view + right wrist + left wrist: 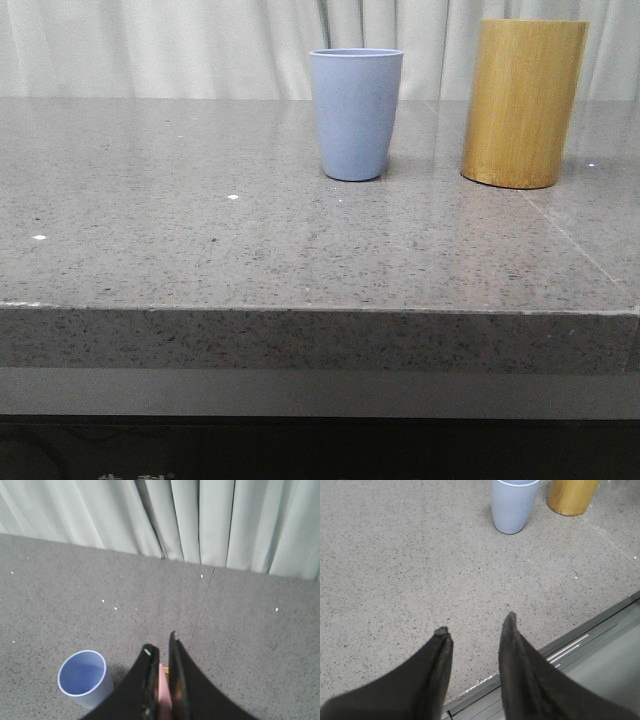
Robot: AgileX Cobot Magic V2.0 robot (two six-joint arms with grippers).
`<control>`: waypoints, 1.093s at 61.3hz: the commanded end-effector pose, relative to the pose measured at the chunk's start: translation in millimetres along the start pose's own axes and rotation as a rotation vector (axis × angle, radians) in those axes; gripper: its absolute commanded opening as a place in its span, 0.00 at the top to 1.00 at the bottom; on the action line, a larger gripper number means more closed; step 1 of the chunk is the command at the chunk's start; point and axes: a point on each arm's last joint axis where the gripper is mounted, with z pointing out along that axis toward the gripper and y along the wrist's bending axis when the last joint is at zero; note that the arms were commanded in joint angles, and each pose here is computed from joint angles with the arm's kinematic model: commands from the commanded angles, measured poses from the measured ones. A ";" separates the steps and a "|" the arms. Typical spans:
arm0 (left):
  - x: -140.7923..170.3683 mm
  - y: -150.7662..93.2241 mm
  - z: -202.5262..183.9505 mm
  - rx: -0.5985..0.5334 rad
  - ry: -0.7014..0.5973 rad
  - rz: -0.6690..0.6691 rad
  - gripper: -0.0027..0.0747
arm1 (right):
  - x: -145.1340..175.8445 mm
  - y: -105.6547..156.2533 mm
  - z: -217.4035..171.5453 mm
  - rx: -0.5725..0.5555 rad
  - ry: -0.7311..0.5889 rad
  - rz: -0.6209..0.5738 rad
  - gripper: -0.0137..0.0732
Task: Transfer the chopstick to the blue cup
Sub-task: 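Lift the pink chopstick with the right gripper over the blue cup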
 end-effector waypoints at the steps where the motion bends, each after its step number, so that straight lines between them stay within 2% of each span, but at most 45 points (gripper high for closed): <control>1: -12.3 0.5 -5.9 -0.005 -0.100 -0.005 0.65 | -14.0 11.8 -27.2 0.006 -0.125 -0.036 0.92; 9: -12.3 0.5 -5.9 -0.005 -0.100 -0.005 0.65 | -14.0 20.3 -24.8 -0.030 -0.125 -0.047 0.92; 15: -12.3 0.5 -5.9 -0.005 -0.100 -0.005 0.65 | -14.9 36.5 -16.7 -0.096 -0.136 -0.069 0.92; 24: -12.3 0.5 -5.9 -0.005 -0.100 -0.005 0.65 | -13.3 65.3 7.9 -0.186 -0.134 -0.128 0.92; 38: -12.3 0.5 -5.9 -0.005 -0.100 -0.005 0.65 | 2.5 93.9 57.5 -0.232 -0.032 -0.229 0.91; 67: -12.3 0.5 -5.9 -0.005 -0.100 -0.005 0.65 | 30.5 97.0 137.5 -0.248 0.103 -0.206 0.91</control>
